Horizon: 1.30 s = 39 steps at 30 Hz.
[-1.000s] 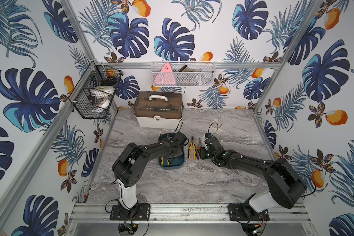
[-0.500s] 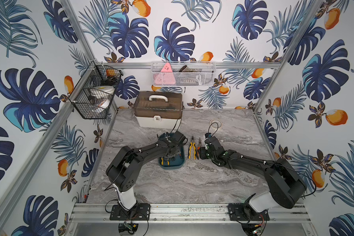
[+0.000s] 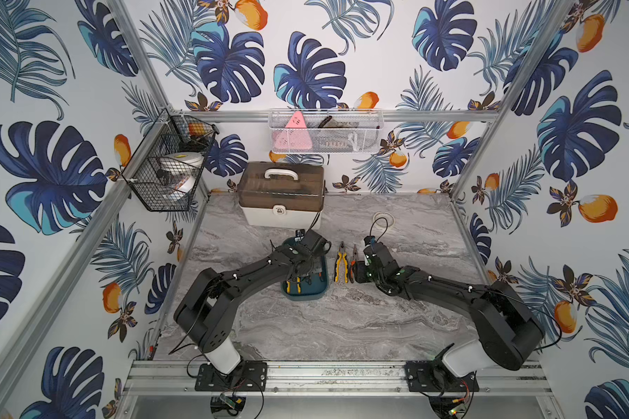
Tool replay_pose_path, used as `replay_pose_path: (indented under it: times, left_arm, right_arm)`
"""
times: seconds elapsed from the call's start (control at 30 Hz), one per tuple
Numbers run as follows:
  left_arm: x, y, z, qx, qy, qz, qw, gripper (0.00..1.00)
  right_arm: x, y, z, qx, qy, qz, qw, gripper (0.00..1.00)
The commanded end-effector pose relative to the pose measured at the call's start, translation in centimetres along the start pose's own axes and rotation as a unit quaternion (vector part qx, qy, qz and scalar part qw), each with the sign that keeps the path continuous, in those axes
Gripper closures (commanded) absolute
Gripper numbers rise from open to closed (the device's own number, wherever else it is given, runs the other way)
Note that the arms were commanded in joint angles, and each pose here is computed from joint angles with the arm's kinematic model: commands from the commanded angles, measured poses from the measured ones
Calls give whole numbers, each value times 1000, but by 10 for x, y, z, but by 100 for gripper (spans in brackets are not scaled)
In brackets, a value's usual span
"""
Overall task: Take the pliers out of the storage box
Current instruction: Pick up the pliers from the storage box, then place the pliers at the center of the board.
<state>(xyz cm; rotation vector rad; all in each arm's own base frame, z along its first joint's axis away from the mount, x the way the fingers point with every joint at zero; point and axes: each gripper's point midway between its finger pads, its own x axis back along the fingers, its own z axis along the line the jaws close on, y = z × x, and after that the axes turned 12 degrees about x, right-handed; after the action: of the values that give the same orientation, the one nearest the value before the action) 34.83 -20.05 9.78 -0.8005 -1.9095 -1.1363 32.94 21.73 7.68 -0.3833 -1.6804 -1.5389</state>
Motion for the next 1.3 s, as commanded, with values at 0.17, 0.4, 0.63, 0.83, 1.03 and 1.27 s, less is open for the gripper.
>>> replay_pose_path:
  times: [0.17,0.4,0.63,0.83,1.03,1.27]
  left_arm:
    - [48,-13,-41,-92,-156,14,983,100]
    - [65,-36,-57,-159,-196,12,968,100]
    - [70,-47,-69,-157,-231,17,960,100]
    - [74,-55,-80,-156,-259,27,953,100]
    - [84,-60,-90,-154,-284,35,946,100]
    - [91,-63,-95,-155,-292,36,943,100]
  right_arm:
    - [33,28,21,-68,71,-51,994,52]
    - [82,65,65,-194,242,-114,944,51]
    - [85,67,94,-261,353,-107,892,42]
    - [76,61,104,-286,374,-96,877,42]
    - [68,58,107,-288,359,-86,884,43]
    - [64,57,111,-292,356,-86,883,49]
